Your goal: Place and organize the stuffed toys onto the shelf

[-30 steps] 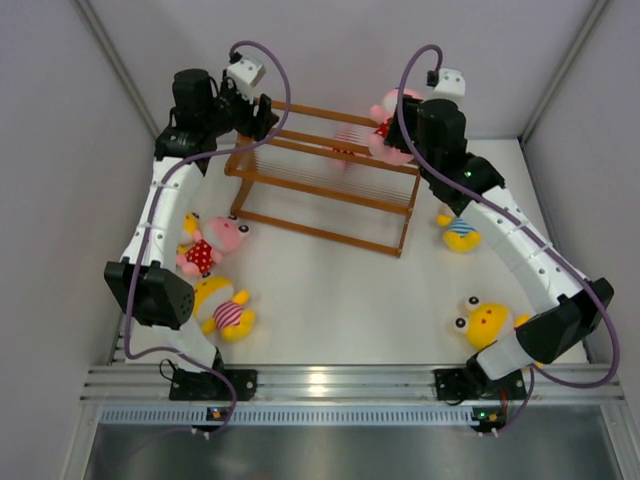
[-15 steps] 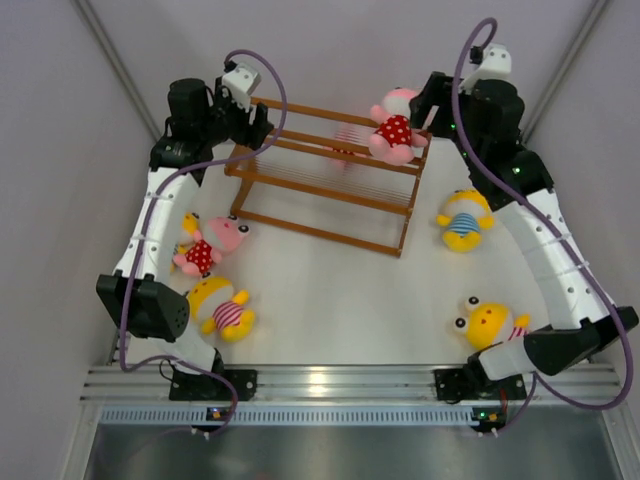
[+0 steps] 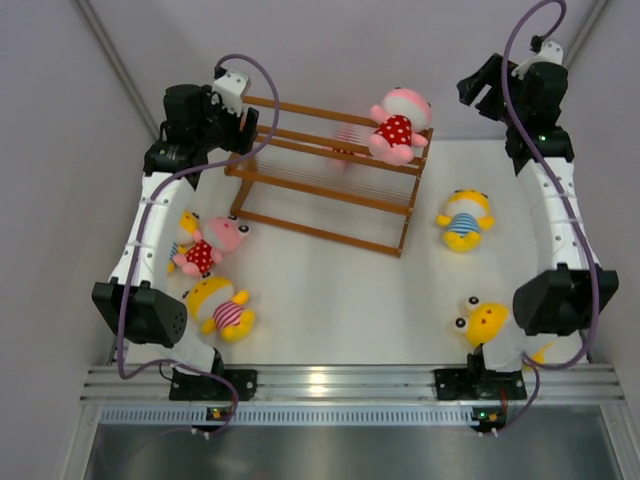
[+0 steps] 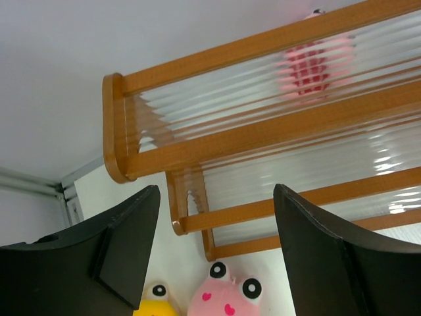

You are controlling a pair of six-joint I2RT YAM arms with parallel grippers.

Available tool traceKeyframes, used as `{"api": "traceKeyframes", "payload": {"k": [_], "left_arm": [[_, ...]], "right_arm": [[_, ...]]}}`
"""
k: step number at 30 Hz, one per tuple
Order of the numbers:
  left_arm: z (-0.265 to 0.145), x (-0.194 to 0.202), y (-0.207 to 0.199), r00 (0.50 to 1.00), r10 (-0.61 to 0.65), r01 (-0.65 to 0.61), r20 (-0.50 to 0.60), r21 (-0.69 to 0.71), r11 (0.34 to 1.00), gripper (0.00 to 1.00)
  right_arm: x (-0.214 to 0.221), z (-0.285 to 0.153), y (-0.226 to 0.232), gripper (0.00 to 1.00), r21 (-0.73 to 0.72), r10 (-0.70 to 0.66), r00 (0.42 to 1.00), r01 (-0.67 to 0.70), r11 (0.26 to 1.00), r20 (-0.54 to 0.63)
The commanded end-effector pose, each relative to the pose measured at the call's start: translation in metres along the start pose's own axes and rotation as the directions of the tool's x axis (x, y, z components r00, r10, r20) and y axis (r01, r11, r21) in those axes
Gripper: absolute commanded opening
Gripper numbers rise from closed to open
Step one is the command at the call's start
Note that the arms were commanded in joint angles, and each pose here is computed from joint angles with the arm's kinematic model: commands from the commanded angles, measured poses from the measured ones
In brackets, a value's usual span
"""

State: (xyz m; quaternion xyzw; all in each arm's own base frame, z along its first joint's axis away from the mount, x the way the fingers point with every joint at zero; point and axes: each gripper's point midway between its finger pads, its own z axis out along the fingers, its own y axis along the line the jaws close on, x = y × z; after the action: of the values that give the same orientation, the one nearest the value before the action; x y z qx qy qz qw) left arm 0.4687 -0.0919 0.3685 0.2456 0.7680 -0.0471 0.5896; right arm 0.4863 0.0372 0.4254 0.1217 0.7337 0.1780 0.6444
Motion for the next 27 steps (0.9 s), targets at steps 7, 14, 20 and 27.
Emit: {"api": "traceKeyframes", "payload": {"k": [7,14,20,27], "left_arm": [[-0.018,0.024,0.029,0.993,-0.025,0.01,-0.118,-0.125,0.992,0.76],[-0.023,0.041,0.048,0.979,-0.069,0.034,-0.194,-0.177,0.984,0.75],[-0.027,0.055,0.063,0.964,-0.082,0.022,-0.251,-0.232,0.972,0.74],[-0.023,0.059,0.062,0.959,-0.099,0.037,-0.264,-0.229,0.973,0.74]], "right_arm": [[0.074,0.149,-0.038,0.76,-0.177,0.191,0.975,-0.21,0.962,-0.116],[0.18,0.241,-0.063,0.76,-0.24,0.371,0.902,-0.419,0.876,-0.22],[0.243,0.273,-0.042,0.77,-0.237,0.427,0.868,-0.484,0.843,-0.254],[0.308,0.284,-0.032,0.76,-0.168,0.522,0.795,-0.587,0.792,-0.31]]}}
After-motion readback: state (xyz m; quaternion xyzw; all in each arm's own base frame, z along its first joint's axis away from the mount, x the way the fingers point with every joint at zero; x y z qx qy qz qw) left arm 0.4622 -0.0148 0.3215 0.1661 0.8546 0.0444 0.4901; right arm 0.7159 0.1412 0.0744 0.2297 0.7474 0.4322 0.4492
